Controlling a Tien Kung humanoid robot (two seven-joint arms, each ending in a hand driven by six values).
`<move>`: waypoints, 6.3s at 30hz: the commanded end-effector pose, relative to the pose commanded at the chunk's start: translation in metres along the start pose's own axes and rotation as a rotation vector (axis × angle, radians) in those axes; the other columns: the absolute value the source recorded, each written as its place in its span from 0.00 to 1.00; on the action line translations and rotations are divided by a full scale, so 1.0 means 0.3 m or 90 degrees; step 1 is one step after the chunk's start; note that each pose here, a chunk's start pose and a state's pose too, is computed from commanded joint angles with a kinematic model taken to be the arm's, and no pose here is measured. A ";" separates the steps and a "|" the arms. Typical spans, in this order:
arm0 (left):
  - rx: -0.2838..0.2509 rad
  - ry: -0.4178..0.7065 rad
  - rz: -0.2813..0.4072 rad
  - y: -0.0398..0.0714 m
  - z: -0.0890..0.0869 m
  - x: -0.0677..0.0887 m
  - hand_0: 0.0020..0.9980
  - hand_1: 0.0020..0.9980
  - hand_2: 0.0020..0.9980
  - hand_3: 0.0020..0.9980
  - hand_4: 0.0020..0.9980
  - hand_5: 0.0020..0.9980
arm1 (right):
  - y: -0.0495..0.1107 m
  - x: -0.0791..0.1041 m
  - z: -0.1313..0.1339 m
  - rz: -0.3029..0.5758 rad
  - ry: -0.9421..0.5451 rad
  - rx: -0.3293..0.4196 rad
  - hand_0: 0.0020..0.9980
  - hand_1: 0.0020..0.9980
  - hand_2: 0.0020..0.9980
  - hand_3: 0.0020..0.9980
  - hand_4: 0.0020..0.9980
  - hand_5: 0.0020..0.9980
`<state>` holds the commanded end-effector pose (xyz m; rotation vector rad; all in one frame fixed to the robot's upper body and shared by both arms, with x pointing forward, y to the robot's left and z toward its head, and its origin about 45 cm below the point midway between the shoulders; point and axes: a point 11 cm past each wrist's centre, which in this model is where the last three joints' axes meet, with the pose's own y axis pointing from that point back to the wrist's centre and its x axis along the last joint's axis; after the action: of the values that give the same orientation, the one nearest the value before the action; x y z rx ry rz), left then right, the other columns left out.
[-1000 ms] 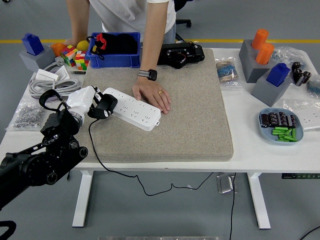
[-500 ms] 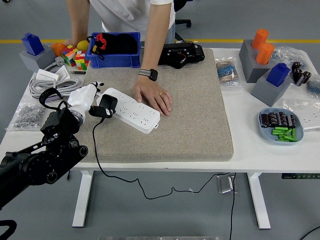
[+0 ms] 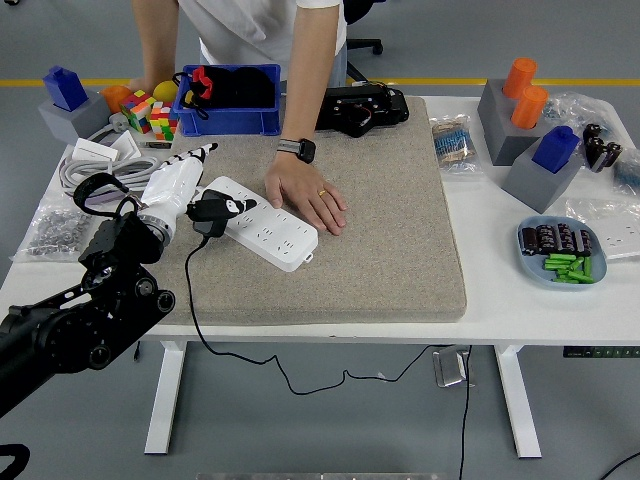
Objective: Press the white button,pick up the black plug,place it near the board,insert it into the board
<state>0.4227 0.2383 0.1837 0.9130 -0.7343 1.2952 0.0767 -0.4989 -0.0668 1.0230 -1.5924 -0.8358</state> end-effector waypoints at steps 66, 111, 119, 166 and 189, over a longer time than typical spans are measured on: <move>-0.104 -0.085 -0.073 0.032 -0.133 -0.078 0.94 0.91 0.83 0.78 0.82 0.66 | 0.001 0.014 -0.004 0.006 0.004 0.006 0.77 0.66 0.64 0.60 0.65 0.41; -0.003 0.170 0.232 0.128 -0.331 0.314 0.96 0.93 0.86 0.80 0.82 0.65 | 0.001 0.013 -0.017 0.007 -0.005 0.011 0.76 0.66 0.63 0.60 0.65 0.41; 0.038 0.190 0.279 0.180 -0.414 0.368 0.96 0.92 0.86 0.79 0.82 0.65 | 0.001 0.023 -0.037 0.013 -0.016 0.019 0.77 0.66 0.64 0.60 0.65 0.41; 0.181 0.210 0.197 0.284 -0.598 0.308 0.96 0.93 0.86 0.78 0.82 0.59 | -0.004 0.015 0.036 0.004 -0.045 -0.036 0.77 0.68 0.65 0.61 0.66 0.42; 0.151 0.204 0.196 0.260 -0.558 0.318 0.95 0.93 0.85 0.77 0.80 0.55 | -0.007 0.027 -0.038 0.006 -0.015 -0.017 0.78 0.68 0.66 0.61 0.67 0.44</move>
<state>0.3527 0.4333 0.1993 0.7710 -0.4859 1.7821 0.0872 -0.5075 -0.0628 0.9887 -1.6006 -0.8629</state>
